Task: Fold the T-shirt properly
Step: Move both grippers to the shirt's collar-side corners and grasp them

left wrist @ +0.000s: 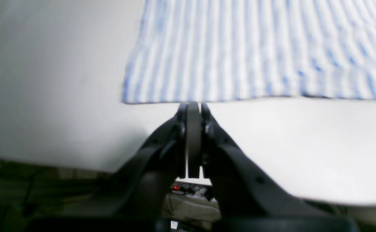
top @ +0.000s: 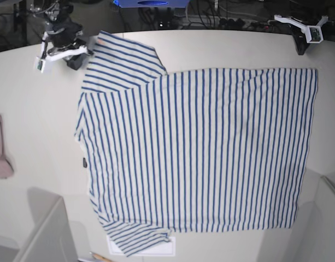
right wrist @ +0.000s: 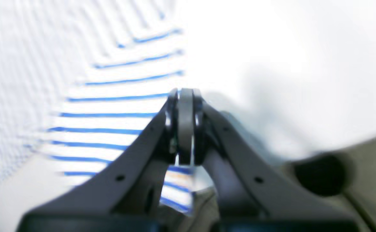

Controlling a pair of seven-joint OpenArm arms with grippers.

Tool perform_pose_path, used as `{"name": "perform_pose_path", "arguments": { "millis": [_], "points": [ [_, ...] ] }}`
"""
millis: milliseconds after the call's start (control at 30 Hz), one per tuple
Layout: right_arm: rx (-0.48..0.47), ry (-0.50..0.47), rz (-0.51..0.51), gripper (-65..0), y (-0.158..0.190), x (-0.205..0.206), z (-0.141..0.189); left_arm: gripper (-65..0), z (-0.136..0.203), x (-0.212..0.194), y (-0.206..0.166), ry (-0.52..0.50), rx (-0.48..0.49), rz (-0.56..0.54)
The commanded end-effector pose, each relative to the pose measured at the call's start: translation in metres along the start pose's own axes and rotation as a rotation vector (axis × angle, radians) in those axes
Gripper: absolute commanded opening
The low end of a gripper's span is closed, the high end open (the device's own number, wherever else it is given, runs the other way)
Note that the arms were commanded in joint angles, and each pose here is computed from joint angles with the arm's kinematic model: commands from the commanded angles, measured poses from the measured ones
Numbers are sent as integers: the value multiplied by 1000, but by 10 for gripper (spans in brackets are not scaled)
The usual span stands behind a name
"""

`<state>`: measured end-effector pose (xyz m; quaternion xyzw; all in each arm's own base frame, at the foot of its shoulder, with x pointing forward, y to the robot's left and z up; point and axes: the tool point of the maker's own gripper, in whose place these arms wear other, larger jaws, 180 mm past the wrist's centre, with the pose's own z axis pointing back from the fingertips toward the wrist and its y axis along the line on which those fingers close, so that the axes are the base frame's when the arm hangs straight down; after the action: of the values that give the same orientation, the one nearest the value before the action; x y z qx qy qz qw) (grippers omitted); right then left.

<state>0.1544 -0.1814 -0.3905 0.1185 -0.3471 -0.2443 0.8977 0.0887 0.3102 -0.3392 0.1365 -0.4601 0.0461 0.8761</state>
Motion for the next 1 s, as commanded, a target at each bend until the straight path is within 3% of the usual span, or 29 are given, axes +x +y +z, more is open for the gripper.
{"name": "perform_pose_path", "arguments": {
  "millis": [0, 67, 100, 267, 367, 433, 733, 967],
  "points": [
    [42, -12, -11, -650, 6, 11, 1, -650, -1, 14, 1, -46, -18, -7],
    [124, 15, -56, -650, 20, 17, -1, -650, -3, 20, -1, -62, -56, 7],
    [160, 23, -82, -594, 27, 20, -2, -645, -3, 20, -2, -64, -74, 15],
    [196, 73, -138, -362, 29, 14, -10, -382, -13, 25, 13, -95, -72, 71],
    [174, 100, -158, -321, 19, 4, -15, -199, -17, 16, 30, -89, -58, 130],
    [161, 113, -165, -321, 15, -1, -17, -133, -18, 11, 42, -89, -42, 168],
    [86, 188, -180, -323, -19, -21, -30, -166, -14, 13, 65, -106, -19, 177],
    [110, 270, -181, -323, -8, -50, -35, -166, -22, 15, 78, -122, 20, 196]
  ]
}}
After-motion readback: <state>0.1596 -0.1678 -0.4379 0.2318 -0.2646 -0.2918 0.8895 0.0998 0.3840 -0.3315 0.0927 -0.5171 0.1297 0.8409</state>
